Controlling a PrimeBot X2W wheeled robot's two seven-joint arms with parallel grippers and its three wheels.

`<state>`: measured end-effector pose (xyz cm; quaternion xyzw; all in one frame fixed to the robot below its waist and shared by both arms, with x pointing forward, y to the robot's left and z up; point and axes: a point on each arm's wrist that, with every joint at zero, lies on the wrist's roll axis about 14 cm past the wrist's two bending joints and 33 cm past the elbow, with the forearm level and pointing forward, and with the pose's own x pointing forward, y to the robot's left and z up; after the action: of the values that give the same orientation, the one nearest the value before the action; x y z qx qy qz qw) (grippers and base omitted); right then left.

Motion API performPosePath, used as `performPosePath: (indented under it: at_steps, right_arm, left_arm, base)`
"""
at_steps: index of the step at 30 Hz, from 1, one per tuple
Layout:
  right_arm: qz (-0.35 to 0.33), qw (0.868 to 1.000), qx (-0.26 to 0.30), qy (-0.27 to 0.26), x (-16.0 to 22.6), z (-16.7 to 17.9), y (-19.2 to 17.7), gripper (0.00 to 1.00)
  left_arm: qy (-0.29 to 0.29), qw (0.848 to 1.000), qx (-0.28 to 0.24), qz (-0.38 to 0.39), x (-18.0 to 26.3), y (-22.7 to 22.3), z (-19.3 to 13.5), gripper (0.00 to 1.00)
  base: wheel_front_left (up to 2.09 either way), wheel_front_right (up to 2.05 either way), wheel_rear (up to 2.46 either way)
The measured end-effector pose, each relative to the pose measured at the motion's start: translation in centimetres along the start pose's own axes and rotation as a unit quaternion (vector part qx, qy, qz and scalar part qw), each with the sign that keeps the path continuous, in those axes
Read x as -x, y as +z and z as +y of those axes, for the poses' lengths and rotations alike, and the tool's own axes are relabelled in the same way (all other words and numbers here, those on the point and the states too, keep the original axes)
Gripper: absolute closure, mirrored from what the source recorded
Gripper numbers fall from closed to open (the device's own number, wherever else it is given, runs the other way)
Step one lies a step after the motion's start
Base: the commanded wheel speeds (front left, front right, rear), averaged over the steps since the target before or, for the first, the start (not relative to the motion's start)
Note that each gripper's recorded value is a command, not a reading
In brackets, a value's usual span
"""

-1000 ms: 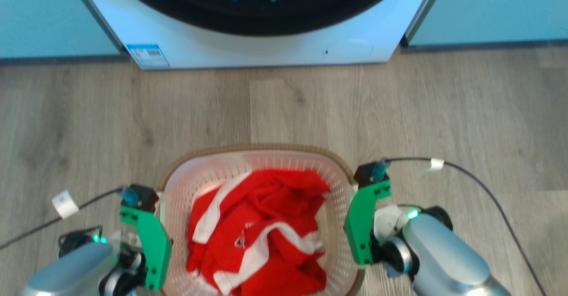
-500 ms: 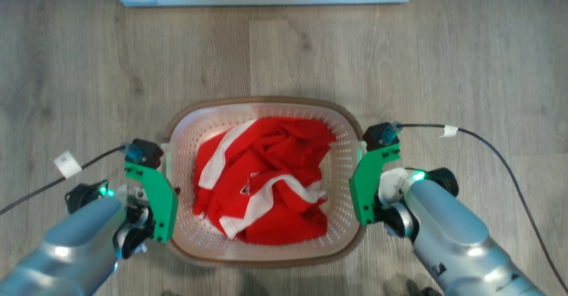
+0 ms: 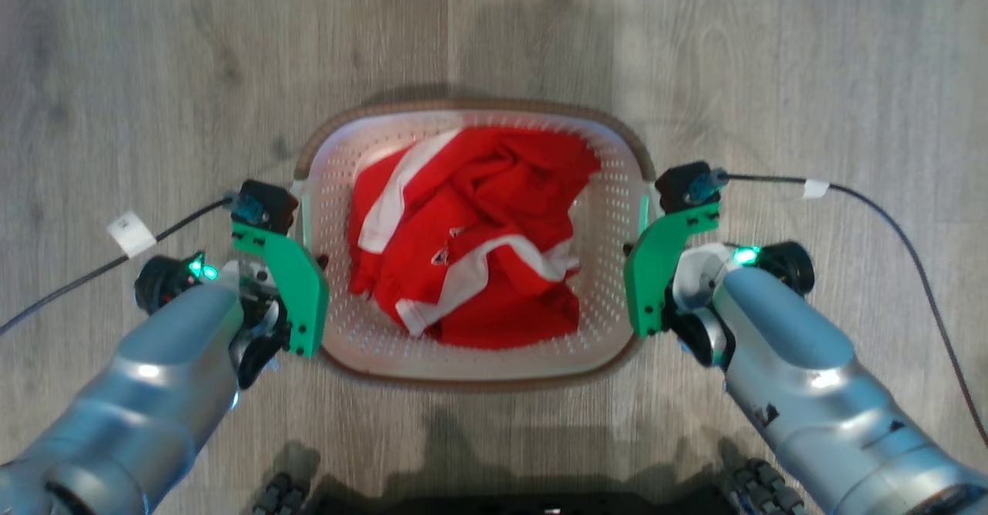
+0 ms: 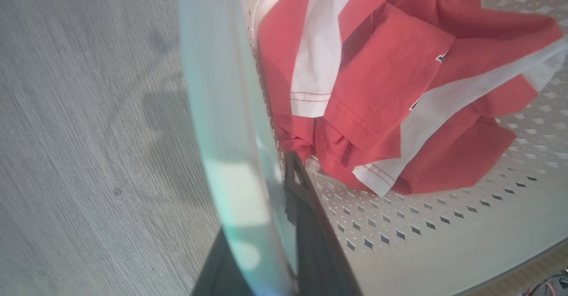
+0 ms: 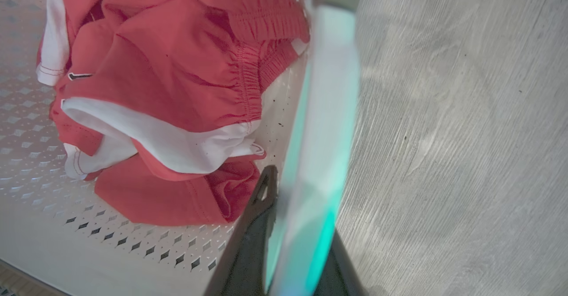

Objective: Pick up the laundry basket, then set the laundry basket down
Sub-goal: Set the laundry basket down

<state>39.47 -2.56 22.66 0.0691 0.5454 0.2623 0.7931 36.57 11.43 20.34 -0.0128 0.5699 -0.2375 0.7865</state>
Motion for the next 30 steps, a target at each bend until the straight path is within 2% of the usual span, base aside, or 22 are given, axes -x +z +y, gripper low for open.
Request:
performPosePath:
  at_steps: [14,23,30]
  right_arm:
    - [-0.005,1.000,-0.021,-0.001,-5.1,-2.7,-0.1,1.00]
    - [-0.003,0.999,-0.047,-0.001,-6.0,-3.1,-1.7,1.00]
    - [-0.013,0.999,-0.047,-0.004,-6.5,-3.5,-1.0,1.00]
  left_arm:
    - [0.018,1.000,0.017,0.002,-4.4,-0.4,1.6,1.00]
    - [0.011,1.000,0.011,0.003,-5.4,-0.9,1.6,1.00]
    - [0.014,1.000,0.017,-0.003,-5.8,-0.7,1.8,1.00]
  base:
    - [0.00,0.00,0.00]
    - [0.00,0.00,0.00]
    - [0.00,0.00,0.00]
